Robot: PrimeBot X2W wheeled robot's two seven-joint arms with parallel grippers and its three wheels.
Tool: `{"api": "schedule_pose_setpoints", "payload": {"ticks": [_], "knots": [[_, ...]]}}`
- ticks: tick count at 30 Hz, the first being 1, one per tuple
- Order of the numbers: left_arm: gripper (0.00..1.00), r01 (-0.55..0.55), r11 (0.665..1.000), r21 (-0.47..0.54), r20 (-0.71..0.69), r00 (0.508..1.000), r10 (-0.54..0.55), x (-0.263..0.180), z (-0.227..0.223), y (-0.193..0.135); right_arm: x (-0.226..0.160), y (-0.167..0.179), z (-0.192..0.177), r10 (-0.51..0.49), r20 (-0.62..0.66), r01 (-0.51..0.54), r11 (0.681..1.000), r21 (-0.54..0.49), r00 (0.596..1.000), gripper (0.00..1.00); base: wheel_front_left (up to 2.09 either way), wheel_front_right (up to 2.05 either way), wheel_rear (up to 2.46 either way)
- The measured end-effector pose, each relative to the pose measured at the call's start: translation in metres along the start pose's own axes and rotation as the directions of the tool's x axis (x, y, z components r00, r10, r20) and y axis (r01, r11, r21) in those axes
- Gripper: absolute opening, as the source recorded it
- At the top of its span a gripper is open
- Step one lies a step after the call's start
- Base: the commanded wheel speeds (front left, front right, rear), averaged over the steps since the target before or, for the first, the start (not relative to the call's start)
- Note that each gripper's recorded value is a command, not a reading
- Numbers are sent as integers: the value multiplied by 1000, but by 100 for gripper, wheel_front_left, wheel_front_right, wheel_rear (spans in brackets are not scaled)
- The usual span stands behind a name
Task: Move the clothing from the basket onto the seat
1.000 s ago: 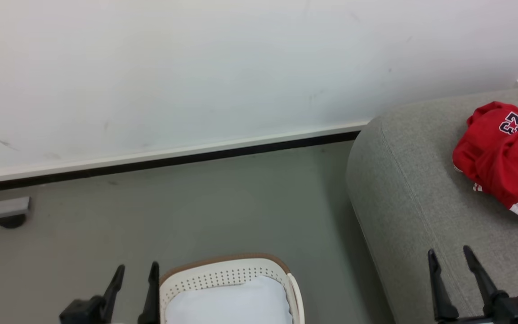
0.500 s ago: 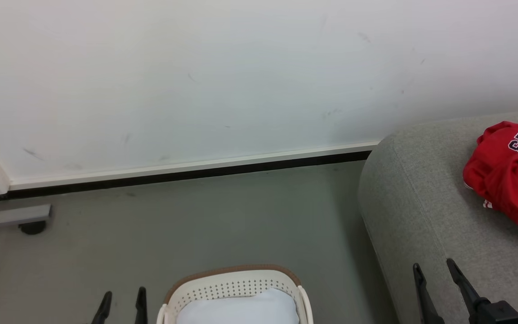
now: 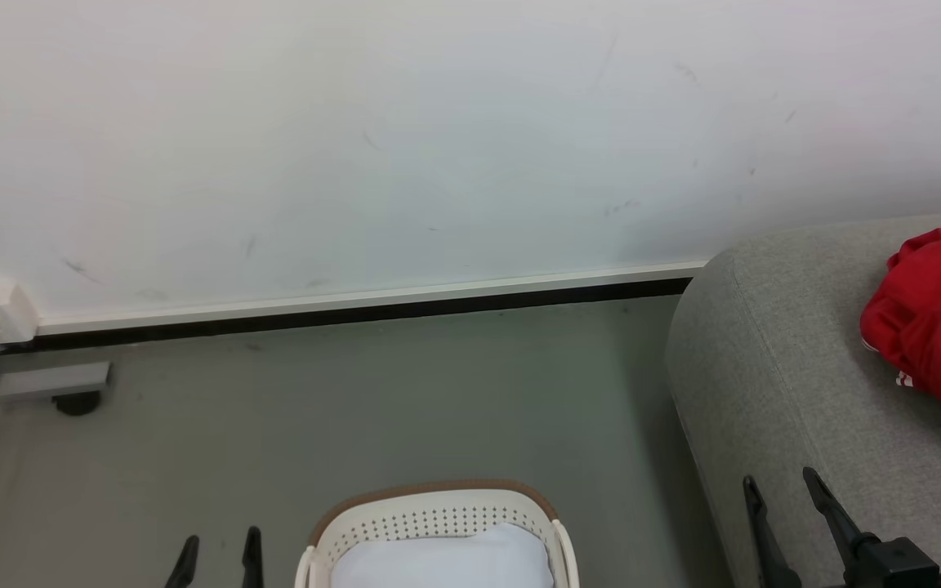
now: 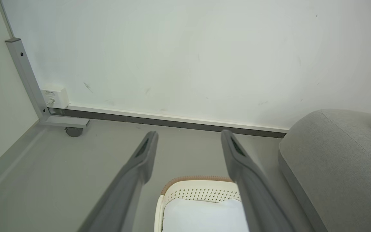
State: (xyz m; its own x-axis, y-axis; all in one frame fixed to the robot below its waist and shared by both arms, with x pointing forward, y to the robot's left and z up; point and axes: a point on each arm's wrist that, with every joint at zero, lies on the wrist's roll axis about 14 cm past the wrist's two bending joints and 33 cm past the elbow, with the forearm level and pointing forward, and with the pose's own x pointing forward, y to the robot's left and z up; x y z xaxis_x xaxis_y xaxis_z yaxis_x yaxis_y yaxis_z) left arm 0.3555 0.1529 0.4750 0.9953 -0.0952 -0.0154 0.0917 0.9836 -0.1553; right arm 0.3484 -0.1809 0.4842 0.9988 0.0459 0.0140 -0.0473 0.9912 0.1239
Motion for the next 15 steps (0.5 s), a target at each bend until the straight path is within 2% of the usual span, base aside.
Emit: {"api": "schedule_pose_setpoints", "payload": {"ticks": [10,11,15], "knots": [[100,10,1000,0,2,1000,-10,0,0,-1,0,3,-3,9,-9,-9,1000,2,1000,100,0,0,0],[0,14,1000,-2,0,1000,-14,0,-1,-1,-1,4,-4,10,-13,-10,1000,3,1000,0,0,0,0],[0,7,1000,-14,-46,999,-8,-5,-16,-2,-10,3,-23,2,-70,-1,1000,13,998,0,0,0,0]]}}
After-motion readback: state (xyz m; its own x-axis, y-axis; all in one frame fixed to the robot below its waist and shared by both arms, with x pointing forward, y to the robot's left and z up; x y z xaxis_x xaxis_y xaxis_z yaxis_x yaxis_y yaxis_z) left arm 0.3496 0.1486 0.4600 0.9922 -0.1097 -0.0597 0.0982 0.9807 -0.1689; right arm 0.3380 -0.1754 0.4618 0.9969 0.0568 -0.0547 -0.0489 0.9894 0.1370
